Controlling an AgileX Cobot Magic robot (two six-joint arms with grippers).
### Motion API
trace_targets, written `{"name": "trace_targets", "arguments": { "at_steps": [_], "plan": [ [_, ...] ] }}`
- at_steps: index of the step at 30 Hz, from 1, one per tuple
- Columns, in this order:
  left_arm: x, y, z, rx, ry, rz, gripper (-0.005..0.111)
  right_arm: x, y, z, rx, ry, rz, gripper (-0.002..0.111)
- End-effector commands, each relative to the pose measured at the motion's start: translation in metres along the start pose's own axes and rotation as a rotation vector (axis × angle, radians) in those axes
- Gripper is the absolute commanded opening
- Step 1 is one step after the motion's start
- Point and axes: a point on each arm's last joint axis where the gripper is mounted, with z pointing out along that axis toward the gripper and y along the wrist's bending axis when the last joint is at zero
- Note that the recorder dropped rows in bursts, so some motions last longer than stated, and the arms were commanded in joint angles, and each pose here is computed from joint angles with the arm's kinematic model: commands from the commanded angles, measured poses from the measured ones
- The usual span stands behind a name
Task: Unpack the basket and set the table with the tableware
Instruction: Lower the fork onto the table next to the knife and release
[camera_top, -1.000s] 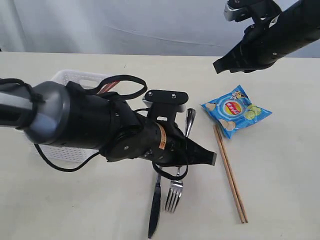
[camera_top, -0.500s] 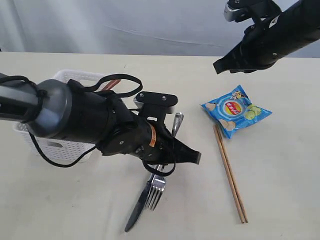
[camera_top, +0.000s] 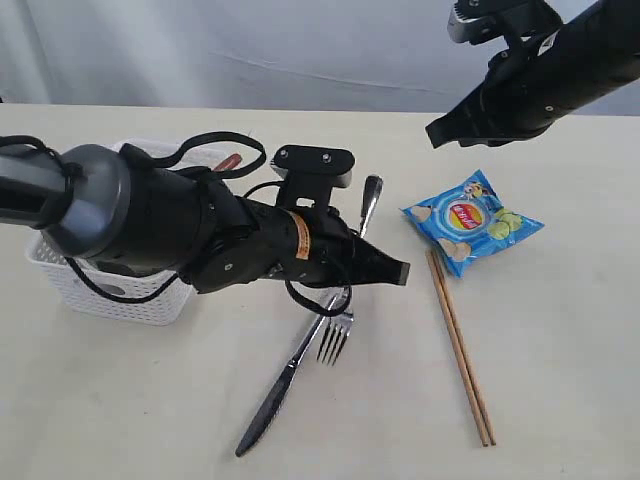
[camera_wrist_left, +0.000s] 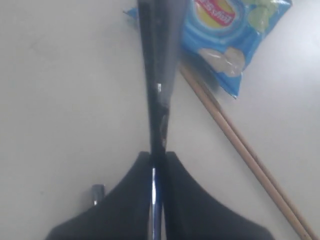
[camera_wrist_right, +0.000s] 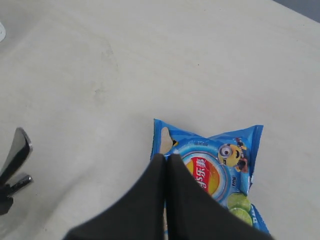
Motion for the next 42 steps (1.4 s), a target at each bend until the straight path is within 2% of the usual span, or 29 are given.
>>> {"name": "trace_targets", "arguments": {
  "at_steps": [1,7,17,25,34,42],
  "plan": [
    [-0.006,0.011,0.000,-0.006,-0.033,0.001,0.000,0.001,-0.002,-0.002,0.000,0.001,0.009,0.000],
    [-0.009,0.008,0.000,0.018,-0.069,0.013,0.000,0.000,-0.002,-0.002,0.005,-0.010,0.009,0.000],
    [0.004,0.014,0.015,0.003,-0.025,0.025,0.000,0.000,-0.002,-0.002,0.006,-0.012,0.011,0.000],
    [0.006,0.016,0.017,-0.005,-0.015,0.036,0.000,0.000,-0.002,-0.002,0.007,-0.013,0.011,0.000],
    [0.007,0.041,0.015,-0.094,0.058,0.010,0.000,0.000,-0.002,-0.002,0.007,-0.013,0.011,0.000],
    [0.007,0.042,0.013,-0.108,0.079,0.022,0.000,-0.001,-0.002,-0.002,0.006,-0.018,0.014,0.000]
  ]
}}
